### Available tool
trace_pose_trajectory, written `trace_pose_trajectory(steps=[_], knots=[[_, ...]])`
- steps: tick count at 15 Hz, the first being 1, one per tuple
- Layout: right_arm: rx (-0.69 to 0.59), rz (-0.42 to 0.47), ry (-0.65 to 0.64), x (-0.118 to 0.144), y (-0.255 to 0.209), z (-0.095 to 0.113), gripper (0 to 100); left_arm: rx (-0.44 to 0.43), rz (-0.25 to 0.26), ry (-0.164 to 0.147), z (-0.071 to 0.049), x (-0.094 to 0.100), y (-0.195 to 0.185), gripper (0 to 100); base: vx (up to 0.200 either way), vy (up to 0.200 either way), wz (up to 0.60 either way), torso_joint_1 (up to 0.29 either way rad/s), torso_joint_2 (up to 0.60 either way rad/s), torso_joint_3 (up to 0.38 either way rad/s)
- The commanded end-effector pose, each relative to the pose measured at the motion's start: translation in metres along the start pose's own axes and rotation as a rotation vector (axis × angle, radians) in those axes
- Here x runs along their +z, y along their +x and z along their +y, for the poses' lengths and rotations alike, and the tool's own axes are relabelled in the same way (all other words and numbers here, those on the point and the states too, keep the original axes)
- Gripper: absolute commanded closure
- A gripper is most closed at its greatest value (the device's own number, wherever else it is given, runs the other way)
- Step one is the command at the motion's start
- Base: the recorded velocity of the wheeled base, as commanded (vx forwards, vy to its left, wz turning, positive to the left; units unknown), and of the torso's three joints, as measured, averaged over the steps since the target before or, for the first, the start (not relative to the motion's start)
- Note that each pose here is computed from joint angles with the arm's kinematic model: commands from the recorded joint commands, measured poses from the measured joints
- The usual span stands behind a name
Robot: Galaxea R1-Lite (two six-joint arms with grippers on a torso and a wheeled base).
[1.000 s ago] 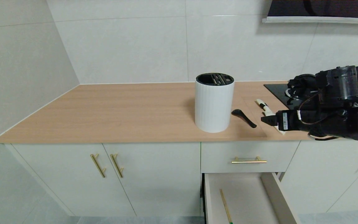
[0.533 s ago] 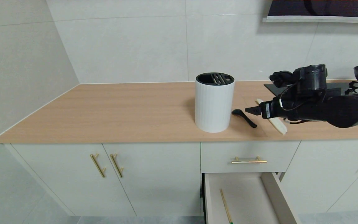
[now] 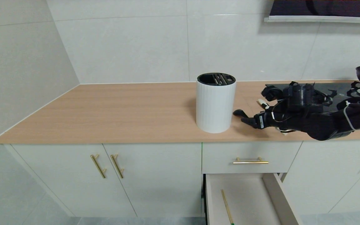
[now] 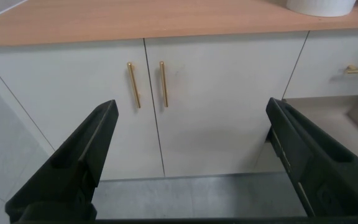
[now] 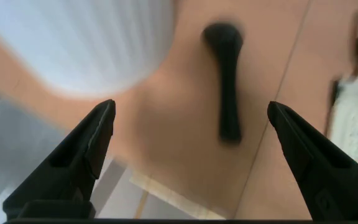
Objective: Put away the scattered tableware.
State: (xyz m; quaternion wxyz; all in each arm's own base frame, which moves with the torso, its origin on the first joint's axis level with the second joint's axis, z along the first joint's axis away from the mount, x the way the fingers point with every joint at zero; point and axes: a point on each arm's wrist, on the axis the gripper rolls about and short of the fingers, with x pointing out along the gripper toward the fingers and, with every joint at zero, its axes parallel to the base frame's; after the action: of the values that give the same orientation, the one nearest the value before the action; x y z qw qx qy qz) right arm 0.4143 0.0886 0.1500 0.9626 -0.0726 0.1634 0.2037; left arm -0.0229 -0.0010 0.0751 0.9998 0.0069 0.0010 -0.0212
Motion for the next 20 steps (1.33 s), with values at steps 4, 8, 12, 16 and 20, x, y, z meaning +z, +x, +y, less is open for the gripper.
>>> trace_pose_trajectory(steps=[4,8,12,16,20], knots=[[-0.043,0.029,0.019,-0.021,0.026,-0.014,0,0.001,0.001,0.000,0.000,0.000,0.000,0,0.000,0.000,0.00,0.000,0.00,0.000],[-0.052,0.034,0.024,-0.025,0.032,-0.020,0,0.001,0.001,0.000,0.000,0.000,0.000,0,0.000,0.000,0.00,0.000,0.00,0.000],[-0.047,0.046,0.040,-0.031,0.037,-0.018,0,-0.001,0.001,0.000,0.000,0.000,0.000,0,0.000,0.000,0.00,0.000,0.00,0.000],[-0.045,0.038,0.055,-0.030,0.042,-0.018,0,-0.001,0.001,0.000,0.000,0.000,0.000,0,0.000,0.000,0.00,0.000,0.00,0.000],[-0.044,0.046,0.056,-0.033,0.045,-0.018,0,-0.001,0.001,0.000,0.000,0.000,0.000,0,0.000,0.000,0.00,0.000,0.00,0.000]])
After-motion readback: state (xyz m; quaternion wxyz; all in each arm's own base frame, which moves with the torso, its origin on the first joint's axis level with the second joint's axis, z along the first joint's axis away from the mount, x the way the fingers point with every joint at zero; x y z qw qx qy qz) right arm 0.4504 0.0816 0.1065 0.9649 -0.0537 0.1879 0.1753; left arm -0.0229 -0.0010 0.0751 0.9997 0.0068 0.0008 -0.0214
